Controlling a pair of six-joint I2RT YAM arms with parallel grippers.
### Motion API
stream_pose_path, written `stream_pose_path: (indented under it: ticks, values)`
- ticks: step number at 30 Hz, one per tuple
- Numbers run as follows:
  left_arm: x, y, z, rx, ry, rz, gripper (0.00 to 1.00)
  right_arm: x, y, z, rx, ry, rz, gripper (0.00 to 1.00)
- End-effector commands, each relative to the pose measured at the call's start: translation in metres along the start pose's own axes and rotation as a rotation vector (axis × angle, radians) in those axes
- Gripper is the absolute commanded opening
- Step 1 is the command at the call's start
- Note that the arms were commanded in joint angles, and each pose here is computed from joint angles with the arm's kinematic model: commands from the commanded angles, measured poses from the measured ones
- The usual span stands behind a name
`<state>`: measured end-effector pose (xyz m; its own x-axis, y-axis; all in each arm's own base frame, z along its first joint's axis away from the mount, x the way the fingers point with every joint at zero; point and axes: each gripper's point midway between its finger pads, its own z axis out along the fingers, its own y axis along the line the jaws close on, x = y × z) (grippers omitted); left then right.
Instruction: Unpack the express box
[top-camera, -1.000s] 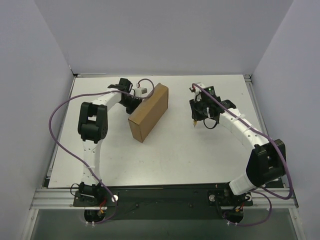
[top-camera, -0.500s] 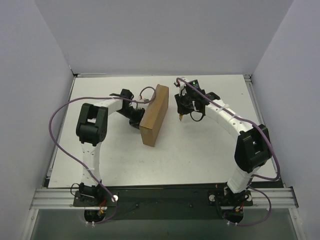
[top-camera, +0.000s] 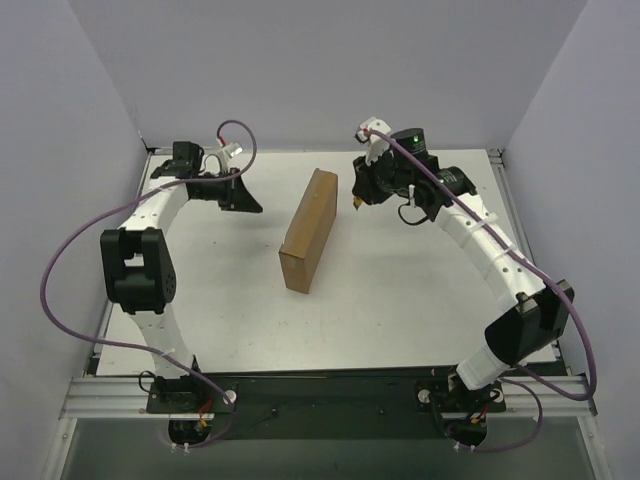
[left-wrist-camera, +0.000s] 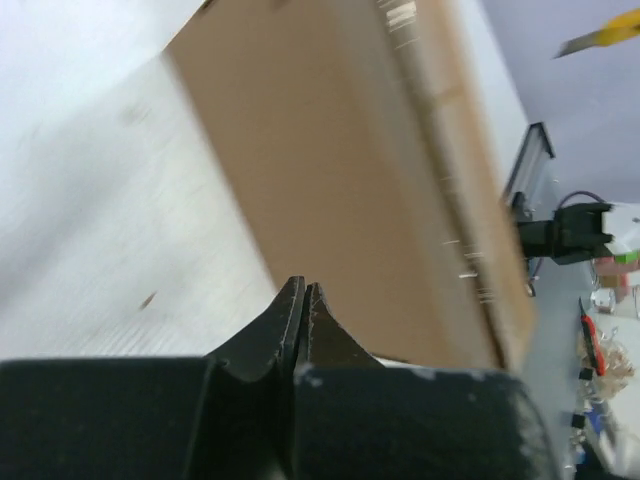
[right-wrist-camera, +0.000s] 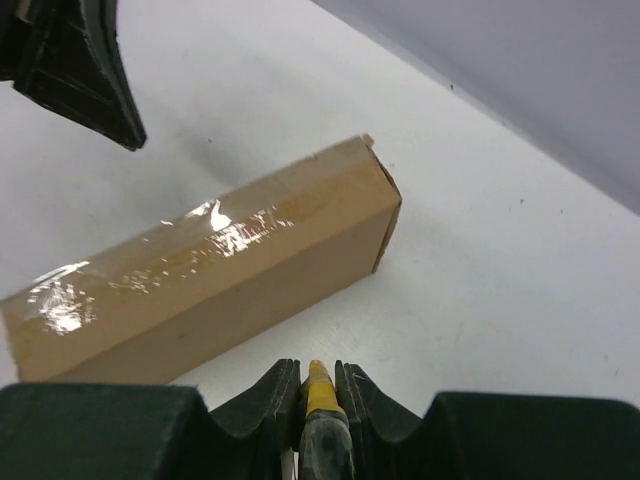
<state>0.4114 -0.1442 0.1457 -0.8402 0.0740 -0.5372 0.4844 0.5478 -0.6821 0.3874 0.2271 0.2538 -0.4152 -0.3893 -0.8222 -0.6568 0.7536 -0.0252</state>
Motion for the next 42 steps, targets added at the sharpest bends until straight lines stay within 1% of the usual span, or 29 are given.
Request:
stream_pose_path:
  ticks: [1,2,3,4,5,6,7,9,10,12,13,15,16,18,19,21,22,23,24,25,26,27,29,32,42]
  values:
    - [-0.070,-0.117,-0.021,0.305,-0.197,0.292,0.00,-0.043,0.043,-0.046,-0.168,-0.090,-0.094,0.00]
    - [-0.070,-0.136,-0.022,0.352,-0.199,0.318,0.00,-0.038,0.051,-0.049,-0.194,-0.069,-0.125,0.00]
    - [-0.068,-0.146,-0.022,0.378,-0.194,0.273,0.00,-0.040,0.063,-0.053,-0.219,-0.078,-0.193,0.00]
    - [-0.068,-0.148,-0.017,0.393,-0.219,0.316,0.00,-0.040,0.069,-0.055,-0.233,-0.081,-0.227,0.00]
    - [-0.062,-0.159,-0.014,0.417,-0.215,0.320,0.00,-0.038,0.074,-0.055,-0.246,-0.082,-0.252,0.00]
    - [-0.066,-0.167,-0.014,0.445,-0.237,0.342,0.00,-0.041,0.086,-0.060,-0.279,-0.100,-0.281,0.00]
    - [-0.055,-0.165,-0.007,0.468,-0.217,0.311,0.00,-0.043,0.090,-0.061,-0.289,-0.109,-0.300,0.00]
    - [-0.049,-0.175,-0.001,0.520,-0.197,0.316,0.00,-0.043,0.106,-0.063,-0.361,-0.132,-0.312,0.00]
    - [-0.043,-0.172,0.005,0.530,-0.181,0.298,0.00,-0.047,0.114,-0.062,-0.384,-0.163,-0.310,0.00]
    - [-0.040,-0.169,0.011,0.531,-0.171,0.277,0.00,-0.039,0.127,-0.054,-0.415,-0.168,-0.292,0.00]
    - [-0.039,-0.164,0.015,0.529,-0.164,0.258,0.00,-0.048,0.138,-0.051,-0.425,-0.214,-0.303,0.00]
    - [-0.032,-0.163,0.019,0.542,-0.144,0.249,0.00,-0.047,0.146,-0.043,-0.429,-0.213,-0.258,0.00]
    - [-0.031,-0.162,0.021,0.541,-0.141,0.240,0.00,-0.056,0.148,-0.041,-0.423,-0.259,-0.266,0.00]
    - [-0.028,-0.161,0.022,0.539,-0.137,0.230,0.00,-0.054,0.155,-0.035,-0.427,-0.279,-0.268,0.00]
    - [-0.027,-0.163,0.023,0.538,-0.137,0.233,0.00,-0.064,0.158,-0.033,-0.421,-0.328,-0.268,0.00]
    - [-0.021,-0.162,0.024,0.531,-0.135,0.223,0.00,-0.061,0.165,-0.028,-0.423,-0.344,-0.234,0.00]
    - [-0.019,-0.165,0.023,0.530,-0.135,0.228,0.00,-0.071,0.168,-0.029,-0.420,-0.389,-0.234,0.00]
    - [-0.018,-0.164,0.026,0.517,-0.142,0.258,0.00,-0.071,0.175,-0.030,-0.430,-0.396,-0.233,0.00]
    - [-0.011,-0.159,0.028,0.484,-0.111,0.198,0.00,-0.071,0.179,-0.030,-0.435,-0.399,-0.235,0.00]
    - [-0.010,-0.156,0.031,0.434,-0.114,0.202,0.00,-0.068,0.182,-0.029,-0.438,-0.393,-0.239,0.00]
    - [-0.007,-0.148,0.035,0.393,-0.113,0.277,0.00,-0.066,0.183,-0.028,-0.434,-0.391,-0.244,0.00]
    - [0.006,-0.145,0.036,0.361,-0.058,0.224,0.00,-0.065,0.186,-0.029,-0.435,-0.389,-0.246,0.00]
    - [0.016,-0.132,0.042,0.311,-0.031,0.242,0.00,-0.061,0.184,-0.027,-0.428,-0.381,-0.245,0.00]
    - [0.028,-0.118,0.047,0.271,0.003,0.213,0.00,-0.058,0.185,-0.026,-0.428,-0.375,-0.251,0.00]
    - [0.031,-0.105,0.057,0.260,0.026,0.187,0.00,-0.050,0.188,-0.015,-0.445,-0.331,-0.254,0.00]
